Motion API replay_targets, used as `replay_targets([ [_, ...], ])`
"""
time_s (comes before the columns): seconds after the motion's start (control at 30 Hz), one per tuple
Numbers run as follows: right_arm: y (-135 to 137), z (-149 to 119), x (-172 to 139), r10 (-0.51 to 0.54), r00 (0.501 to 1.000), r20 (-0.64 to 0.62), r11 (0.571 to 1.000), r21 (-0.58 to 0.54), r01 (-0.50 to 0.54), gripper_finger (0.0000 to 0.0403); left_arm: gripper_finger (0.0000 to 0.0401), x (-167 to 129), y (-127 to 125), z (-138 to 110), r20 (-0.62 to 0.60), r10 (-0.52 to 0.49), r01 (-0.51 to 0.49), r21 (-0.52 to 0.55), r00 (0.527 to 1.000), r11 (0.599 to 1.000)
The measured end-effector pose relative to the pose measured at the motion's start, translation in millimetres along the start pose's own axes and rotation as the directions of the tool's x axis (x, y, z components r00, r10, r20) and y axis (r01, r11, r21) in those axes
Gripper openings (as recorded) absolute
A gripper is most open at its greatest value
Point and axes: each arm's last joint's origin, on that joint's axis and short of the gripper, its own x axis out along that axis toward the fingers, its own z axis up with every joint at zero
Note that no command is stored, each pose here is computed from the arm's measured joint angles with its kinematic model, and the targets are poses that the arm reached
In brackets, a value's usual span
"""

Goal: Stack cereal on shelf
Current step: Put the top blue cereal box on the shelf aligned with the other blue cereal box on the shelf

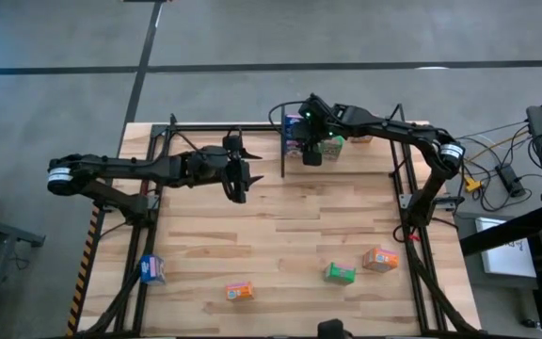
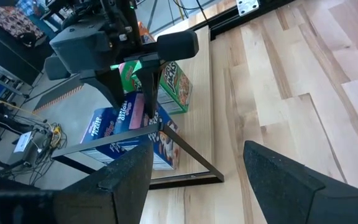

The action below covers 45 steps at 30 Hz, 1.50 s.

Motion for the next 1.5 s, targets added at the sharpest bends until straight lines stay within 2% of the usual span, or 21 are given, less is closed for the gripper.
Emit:
replay_targets([
  [0.17,-2.0,-0.2,0.5,-0.011,1.0,0.011,1.0,0.004,0.011,0.0184,0.0233,0.0,0.0,0.0,0.0,0.0,0.0,0.0,1.0,1.0],
  [0.73,-4.8,-1.5,0.7,-0.029,1.0,0.01,1.0,0.011,0.029,0.0185,0.0233,0.0,-0.2,0.1,0.001,-0.001,0.001,0.0,1.0,1.0],
  [1.07,-3.0,-2.1,0.8,0.01,1.0,0.019,0.999,0.052,-0.011,0.0173,0.0233,0.0,-0.2,0.1,0.0,-0.001,0.001,0.0,1.0,1.0],
  [1.5,-4.7,-3.2,0.6,0.001,1.0,0.013,0.998,0.069,-0.002,0.0221,0.0233,0.1,-0.2,0.1,0.0,-0.001,0.001,-0.002,1.0,1.0],
])
